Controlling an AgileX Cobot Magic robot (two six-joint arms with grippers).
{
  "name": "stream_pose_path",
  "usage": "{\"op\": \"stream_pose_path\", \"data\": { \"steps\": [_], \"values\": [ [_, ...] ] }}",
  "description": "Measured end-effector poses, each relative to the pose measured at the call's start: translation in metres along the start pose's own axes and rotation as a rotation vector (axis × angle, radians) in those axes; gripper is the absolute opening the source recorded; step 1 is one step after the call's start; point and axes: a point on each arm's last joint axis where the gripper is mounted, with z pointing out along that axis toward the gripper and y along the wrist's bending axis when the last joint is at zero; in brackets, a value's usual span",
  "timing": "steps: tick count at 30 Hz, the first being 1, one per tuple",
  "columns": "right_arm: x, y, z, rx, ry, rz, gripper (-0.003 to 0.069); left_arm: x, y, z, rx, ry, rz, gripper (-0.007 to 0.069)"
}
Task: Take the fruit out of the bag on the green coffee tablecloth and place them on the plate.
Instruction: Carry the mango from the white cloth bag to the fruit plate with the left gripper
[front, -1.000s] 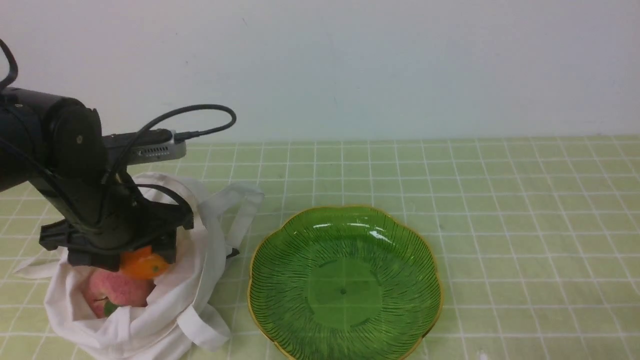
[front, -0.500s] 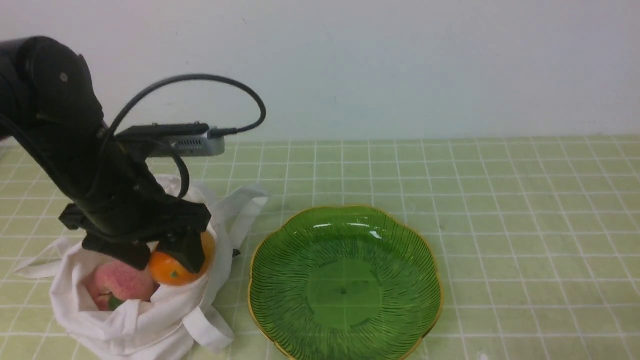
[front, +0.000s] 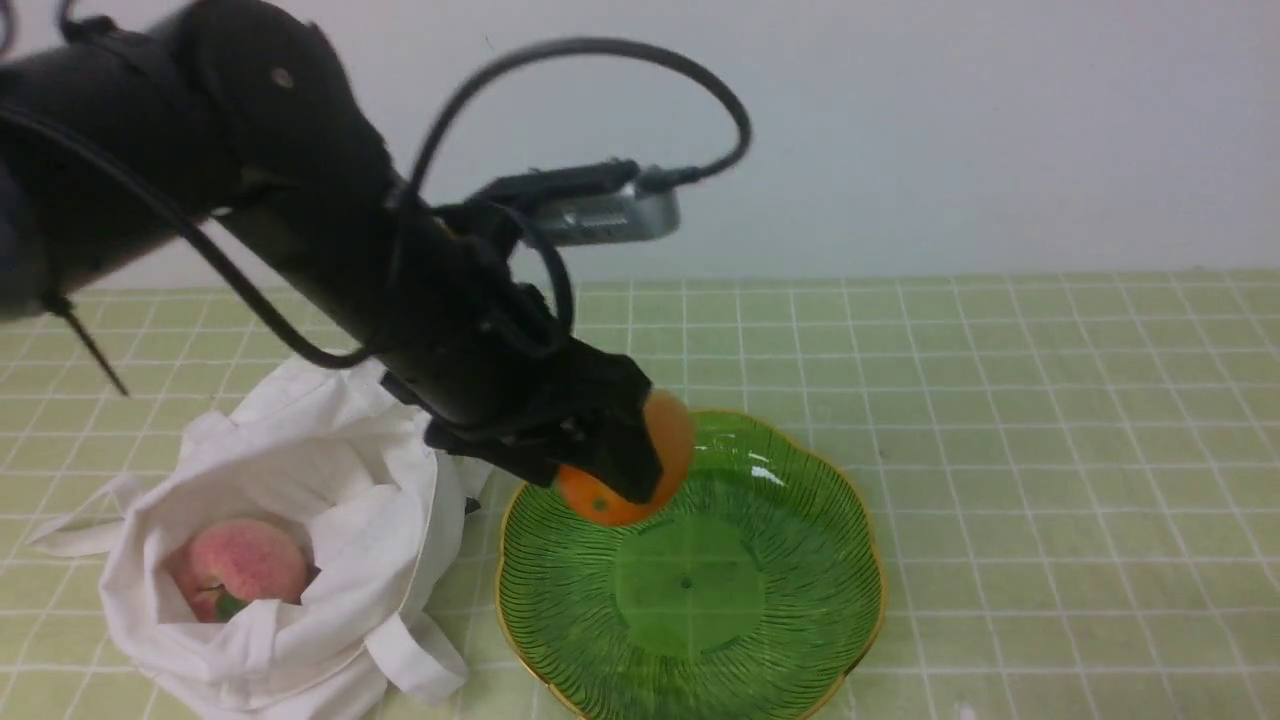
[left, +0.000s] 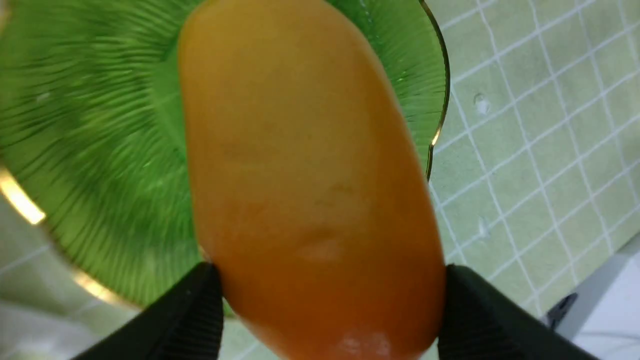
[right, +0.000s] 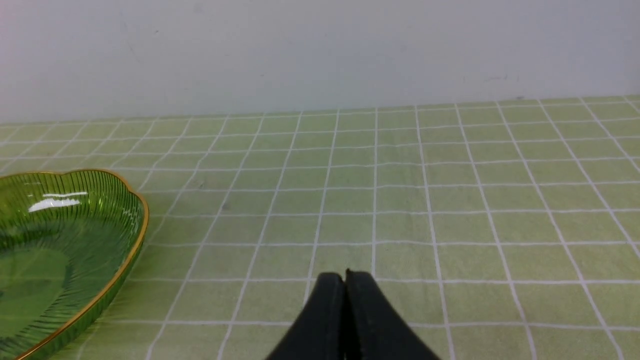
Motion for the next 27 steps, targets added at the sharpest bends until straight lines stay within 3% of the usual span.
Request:
{"op": "stream_pose_path", "data": {
  "steps": [10,16,22,27],
  "values": [
    [0.0,0.0,0.0,0.0,0.0,0.0,-0.0015,-0.018,0.016,0.076,-0.095,0.02,0.035,0.0496],
    [0.0,0.0,0.0,0.0,0.0,0.0,-0.0015,-0.023,0.026,0.089,-0.15,-0.008,0.064,0.0498],
    [0.0,0.0,0.0,0.0,0.0,0.0,-0.0015,-0.025,0.03,0.094,-0.18,-0.019,0.079,0.0575],
    [0.0,0.0,0.0,0.0,0.0,0.0,-0.0015,-0.025,0.03,0.094,-0.181,-0.022,0.08,0.0579]
  ]
}}
